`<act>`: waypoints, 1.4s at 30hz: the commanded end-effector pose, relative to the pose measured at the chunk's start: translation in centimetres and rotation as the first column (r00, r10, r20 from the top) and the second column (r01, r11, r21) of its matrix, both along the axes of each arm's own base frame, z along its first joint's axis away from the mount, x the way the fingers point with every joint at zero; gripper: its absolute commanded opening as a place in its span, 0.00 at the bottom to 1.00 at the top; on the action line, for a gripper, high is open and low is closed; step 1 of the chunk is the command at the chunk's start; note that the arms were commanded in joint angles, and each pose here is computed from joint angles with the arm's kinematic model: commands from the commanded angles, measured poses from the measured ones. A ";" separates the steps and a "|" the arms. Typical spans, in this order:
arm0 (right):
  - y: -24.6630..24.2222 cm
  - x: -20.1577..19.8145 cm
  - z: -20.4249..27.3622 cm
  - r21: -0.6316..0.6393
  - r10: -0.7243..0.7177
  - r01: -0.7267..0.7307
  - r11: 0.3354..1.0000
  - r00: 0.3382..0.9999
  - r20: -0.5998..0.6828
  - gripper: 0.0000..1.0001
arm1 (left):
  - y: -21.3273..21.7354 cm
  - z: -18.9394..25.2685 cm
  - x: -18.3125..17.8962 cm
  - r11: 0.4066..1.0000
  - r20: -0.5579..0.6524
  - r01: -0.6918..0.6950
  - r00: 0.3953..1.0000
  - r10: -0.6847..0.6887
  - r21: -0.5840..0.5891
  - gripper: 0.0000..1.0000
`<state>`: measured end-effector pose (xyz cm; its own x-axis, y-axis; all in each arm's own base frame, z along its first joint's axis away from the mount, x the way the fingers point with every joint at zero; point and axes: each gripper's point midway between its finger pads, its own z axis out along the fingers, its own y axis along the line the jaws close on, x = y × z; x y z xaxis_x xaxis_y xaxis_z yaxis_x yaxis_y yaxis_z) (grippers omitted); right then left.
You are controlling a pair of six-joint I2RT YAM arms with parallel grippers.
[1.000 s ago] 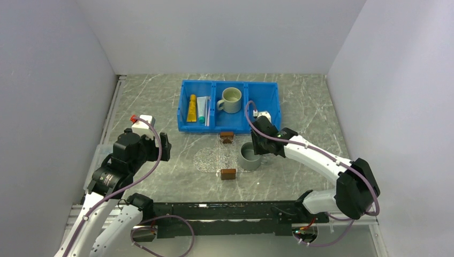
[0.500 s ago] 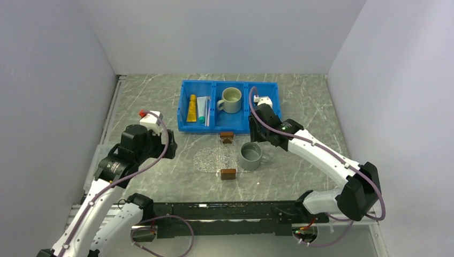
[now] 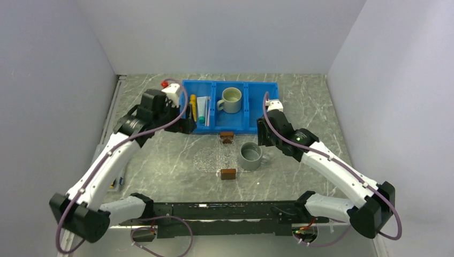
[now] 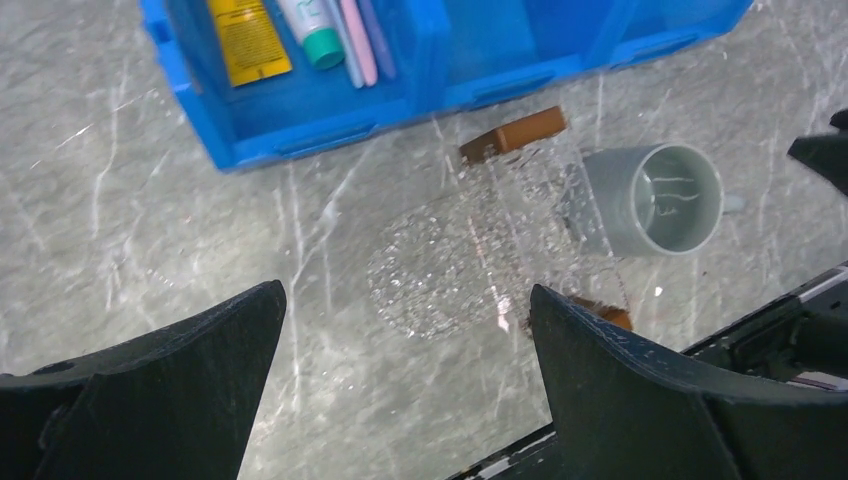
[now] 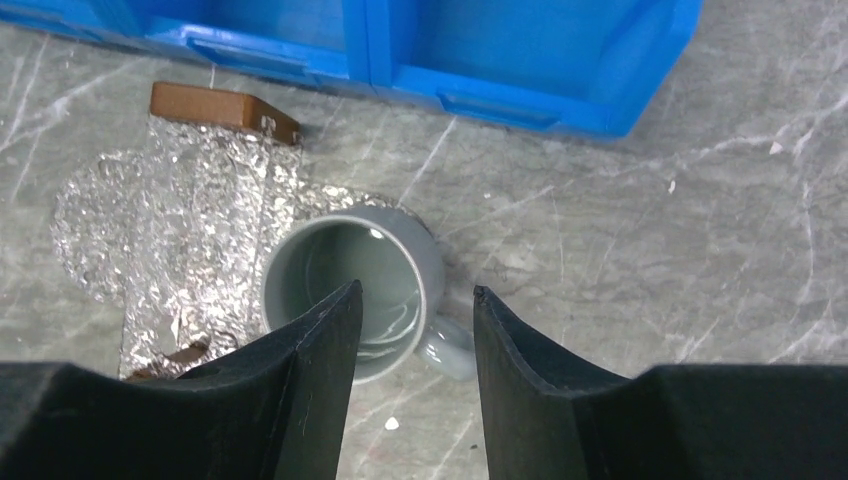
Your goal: Prepare toiletry sets of a toothbrush and toothpaste on the tray
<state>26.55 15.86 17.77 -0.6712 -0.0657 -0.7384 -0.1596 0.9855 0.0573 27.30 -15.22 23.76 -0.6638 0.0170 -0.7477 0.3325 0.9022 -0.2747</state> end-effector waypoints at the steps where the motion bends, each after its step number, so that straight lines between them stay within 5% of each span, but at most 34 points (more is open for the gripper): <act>1: -0.9 -1.5 -0.2 0.029 -0.004 0.004 1.000 1.000 0.008 0.47 | -3.4 3.5 2.5 0.997 0.032 0.035 0.999 -0.034 -0.061 0.99; 21: -2.4 -5.4 0.3 0.164 0.006 -0.013 0.986 0.999 0.048 0.43 | -14.8 1.5 16.5 0.998 -0.056 0.047 0.997 -0.049 -0.031 0.89; 42: -0.6 -6.7 -0.4 0.256 0.081 -0.083 0.963 0.997 0.020 0.37 | -17.1 -5.9 23.6 0.992 -0.077 -0.126 0.989 0.124 -0.019 0.78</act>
<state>19.65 14.46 16.45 -0.6868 0.0451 -0.7255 -0.2174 0.9396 0.2642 48.87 -31.85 15.98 -0.7781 -0.0326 -0.6273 0.2158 0.9240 -0.3156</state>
